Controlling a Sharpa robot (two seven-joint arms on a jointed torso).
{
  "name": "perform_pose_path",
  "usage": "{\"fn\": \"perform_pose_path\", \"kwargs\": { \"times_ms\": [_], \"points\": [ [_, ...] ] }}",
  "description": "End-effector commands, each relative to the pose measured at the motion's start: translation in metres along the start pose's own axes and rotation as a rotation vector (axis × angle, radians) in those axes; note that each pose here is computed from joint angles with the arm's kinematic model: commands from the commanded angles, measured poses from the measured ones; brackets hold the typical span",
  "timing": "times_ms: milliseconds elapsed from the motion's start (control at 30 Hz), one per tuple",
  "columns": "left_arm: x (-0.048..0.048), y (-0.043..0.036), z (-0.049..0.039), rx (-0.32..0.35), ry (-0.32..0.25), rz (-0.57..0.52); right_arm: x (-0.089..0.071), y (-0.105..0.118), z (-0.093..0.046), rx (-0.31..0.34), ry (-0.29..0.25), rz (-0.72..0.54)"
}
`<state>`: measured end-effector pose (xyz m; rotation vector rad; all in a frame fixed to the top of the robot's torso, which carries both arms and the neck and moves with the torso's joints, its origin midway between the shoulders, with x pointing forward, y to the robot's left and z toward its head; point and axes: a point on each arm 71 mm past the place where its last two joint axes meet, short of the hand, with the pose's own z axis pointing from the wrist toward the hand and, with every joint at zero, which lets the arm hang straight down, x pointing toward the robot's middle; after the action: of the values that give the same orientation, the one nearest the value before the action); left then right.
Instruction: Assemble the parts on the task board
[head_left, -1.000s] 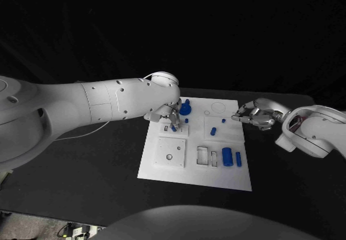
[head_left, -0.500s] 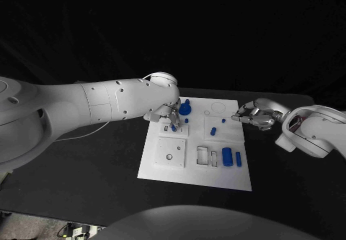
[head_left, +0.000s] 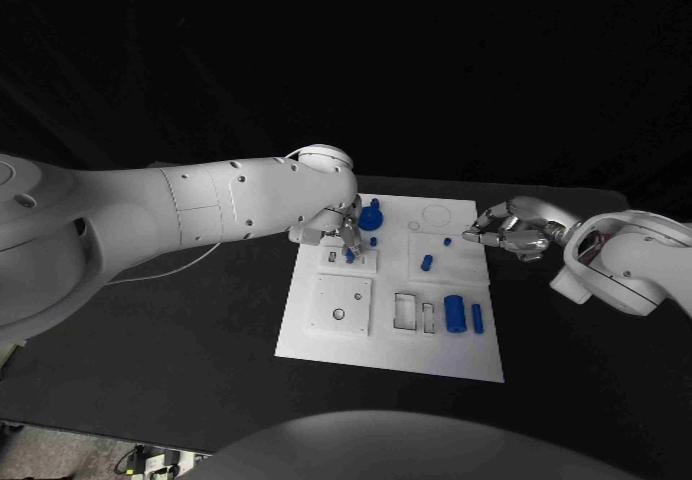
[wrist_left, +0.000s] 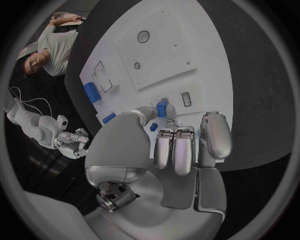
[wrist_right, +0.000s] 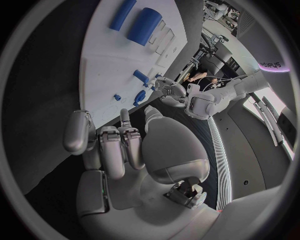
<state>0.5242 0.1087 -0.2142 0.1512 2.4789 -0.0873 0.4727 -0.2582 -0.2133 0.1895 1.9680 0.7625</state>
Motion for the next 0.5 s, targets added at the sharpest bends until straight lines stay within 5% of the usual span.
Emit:
{"fn": "perform_pose_path", "kwargs": {
  "times_ms": [33, 500],
  "points": [
    [0.0024, -0.0031, 0.0003, 0.022, 0.012, -0.026, 0.0015, -0.0002, -0.0002, 0.002, 0.016, -0.003],
    [0.0045, -0.0005, 0.0002, 0.007, 0.025, 0.014, 0.0014, -0.0009, -0.0009, 0.004, 0.017, -0.003]
  ]
}}
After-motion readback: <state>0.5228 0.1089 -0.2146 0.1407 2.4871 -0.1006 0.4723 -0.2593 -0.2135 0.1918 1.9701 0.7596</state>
